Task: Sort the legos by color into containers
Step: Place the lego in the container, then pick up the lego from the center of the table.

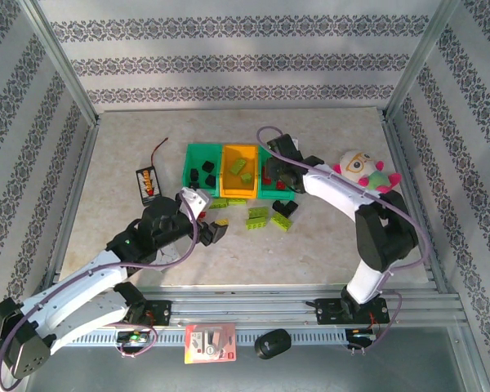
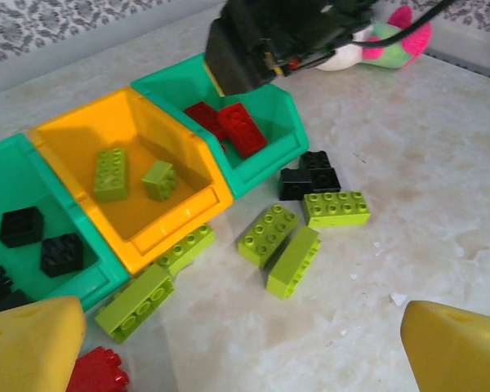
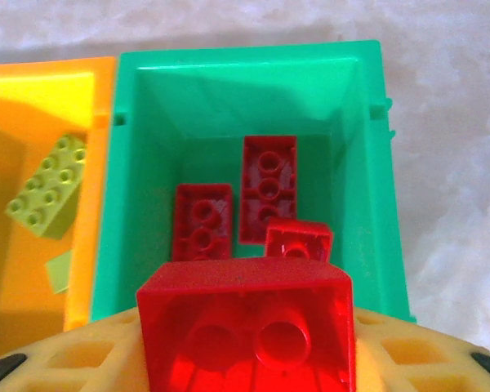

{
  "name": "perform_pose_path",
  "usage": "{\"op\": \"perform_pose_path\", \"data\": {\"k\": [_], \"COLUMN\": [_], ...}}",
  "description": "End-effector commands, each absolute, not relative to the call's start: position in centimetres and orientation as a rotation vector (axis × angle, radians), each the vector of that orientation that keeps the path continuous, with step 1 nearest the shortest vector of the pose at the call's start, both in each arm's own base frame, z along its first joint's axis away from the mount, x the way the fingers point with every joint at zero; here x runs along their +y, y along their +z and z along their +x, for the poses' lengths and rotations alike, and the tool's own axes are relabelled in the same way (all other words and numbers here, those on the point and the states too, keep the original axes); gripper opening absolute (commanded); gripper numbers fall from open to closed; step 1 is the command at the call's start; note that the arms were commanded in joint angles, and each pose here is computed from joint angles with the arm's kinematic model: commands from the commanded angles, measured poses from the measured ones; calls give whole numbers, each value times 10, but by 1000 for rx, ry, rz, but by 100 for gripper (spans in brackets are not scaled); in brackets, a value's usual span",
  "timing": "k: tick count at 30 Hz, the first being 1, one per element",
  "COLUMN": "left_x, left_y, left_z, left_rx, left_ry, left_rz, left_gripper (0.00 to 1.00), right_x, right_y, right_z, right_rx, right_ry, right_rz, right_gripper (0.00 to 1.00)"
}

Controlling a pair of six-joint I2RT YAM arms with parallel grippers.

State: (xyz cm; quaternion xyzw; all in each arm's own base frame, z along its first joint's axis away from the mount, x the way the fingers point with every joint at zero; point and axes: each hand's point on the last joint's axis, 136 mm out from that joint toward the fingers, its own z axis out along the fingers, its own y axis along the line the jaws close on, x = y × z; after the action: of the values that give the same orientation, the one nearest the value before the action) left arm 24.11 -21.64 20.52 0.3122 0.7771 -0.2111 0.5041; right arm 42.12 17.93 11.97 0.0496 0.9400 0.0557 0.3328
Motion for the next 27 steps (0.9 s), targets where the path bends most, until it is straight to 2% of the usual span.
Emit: {"op": "perform_pose_path", "data": {"k": [1,6,9,12,20,27], "left_x": [-232,-229,-225,-212,-176,-159], "left_y": [233,236,234,225,188,139], "left_z": [239,245,250,261,281,289], "left_rx": [1772,1778,1807,1887,2093,2338], "left_ry": [-576,-549,-534,-481,-270,-197], "left_rz": [792,764,711,587,351,118], "left_gripper": [99,99,99,99,99,99], "right_x": [182,187,185,185,207,213], "right_y": [130,143,158,177,206,199], "right_z": [441,443,435,421,355,305], "right_rx": [2417,2416,2387,2356,2256,2233], "right_ry": [151,171,182,199,303,459], "right_rz": [103,59,45,8,-224,-304], "right_gripper": [51,64,74,79,84,85]}}
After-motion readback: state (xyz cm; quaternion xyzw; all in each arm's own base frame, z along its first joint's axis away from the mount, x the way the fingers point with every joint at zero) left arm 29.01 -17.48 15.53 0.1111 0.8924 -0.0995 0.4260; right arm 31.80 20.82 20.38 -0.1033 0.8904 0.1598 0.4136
